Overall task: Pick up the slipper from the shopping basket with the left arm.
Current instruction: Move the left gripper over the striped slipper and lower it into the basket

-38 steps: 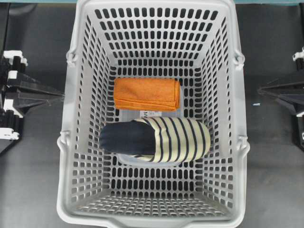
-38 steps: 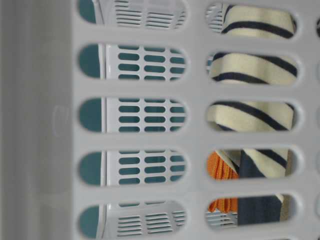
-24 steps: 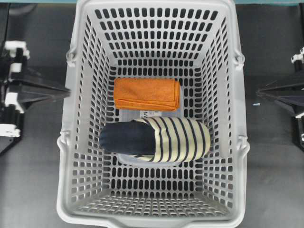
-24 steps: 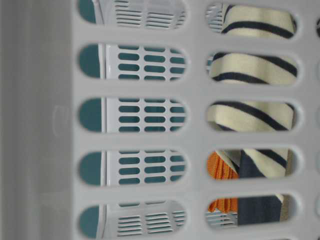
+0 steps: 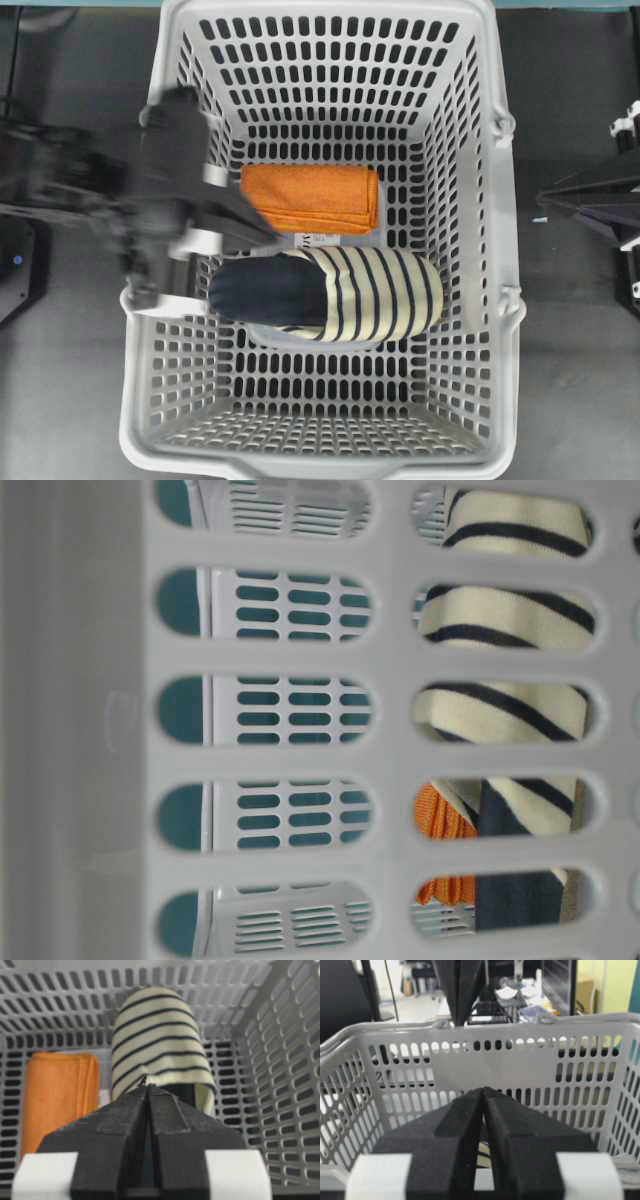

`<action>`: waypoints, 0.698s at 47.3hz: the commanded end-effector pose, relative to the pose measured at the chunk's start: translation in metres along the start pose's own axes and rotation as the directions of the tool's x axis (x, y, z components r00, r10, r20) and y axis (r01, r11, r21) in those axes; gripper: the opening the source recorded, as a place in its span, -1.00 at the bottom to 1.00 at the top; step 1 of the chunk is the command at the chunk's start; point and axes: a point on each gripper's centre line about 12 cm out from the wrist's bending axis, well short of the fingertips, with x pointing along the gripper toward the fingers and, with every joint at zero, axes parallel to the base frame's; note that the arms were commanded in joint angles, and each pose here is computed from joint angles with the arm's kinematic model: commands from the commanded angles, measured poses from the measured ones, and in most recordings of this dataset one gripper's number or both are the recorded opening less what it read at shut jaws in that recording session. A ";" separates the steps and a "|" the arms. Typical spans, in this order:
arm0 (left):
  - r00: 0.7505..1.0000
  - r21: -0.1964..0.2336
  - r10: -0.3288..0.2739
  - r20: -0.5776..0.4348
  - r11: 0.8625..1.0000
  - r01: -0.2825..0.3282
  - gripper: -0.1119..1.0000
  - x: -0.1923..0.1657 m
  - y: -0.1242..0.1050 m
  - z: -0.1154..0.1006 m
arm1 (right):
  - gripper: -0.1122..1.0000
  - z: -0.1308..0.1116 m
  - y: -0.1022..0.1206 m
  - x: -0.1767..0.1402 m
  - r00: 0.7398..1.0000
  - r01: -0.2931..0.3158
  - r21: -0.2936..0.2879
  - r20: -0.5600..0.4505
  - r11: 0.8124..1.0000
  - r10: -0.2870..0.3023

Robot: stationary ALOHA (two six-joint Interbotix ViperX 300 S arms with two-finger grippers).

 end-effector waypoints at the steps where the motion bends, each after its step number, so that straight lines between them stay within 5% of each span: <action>1: 0.998 0.002 0.004 -0.069 1.000 -0.004 -0.80 0.021 0.000 0.015 | -0.80 0.003 0.000 0.001 1.000 0.001 0.012 0.009 1.000 -0.001; 10: 0.971 0.013 0.009 -0.240 1.000 -0.006 -0.80 0.059 -0.001 0.025 | -0.80 0.002 0.000 0.001 1.000 0.001 0.015 0.008 1.000 -0.001; 27: 0.952 0.004 0.007 -0.306 1.000 -0.006 -0.78 0.099 -0.006 0.026 | -0.80 0.001 0.001 0.001 1.000 -0.005 0.015 0.004 1.000 0.005; 33: 0.946 -0.007 0.006 -0.323 1.000 -0.009 -0.32 0.105 -0.007 0.023 | -0.80 0.000 0.001 0.000 1.000 -0.007 0.015 0.003 1.000 0.007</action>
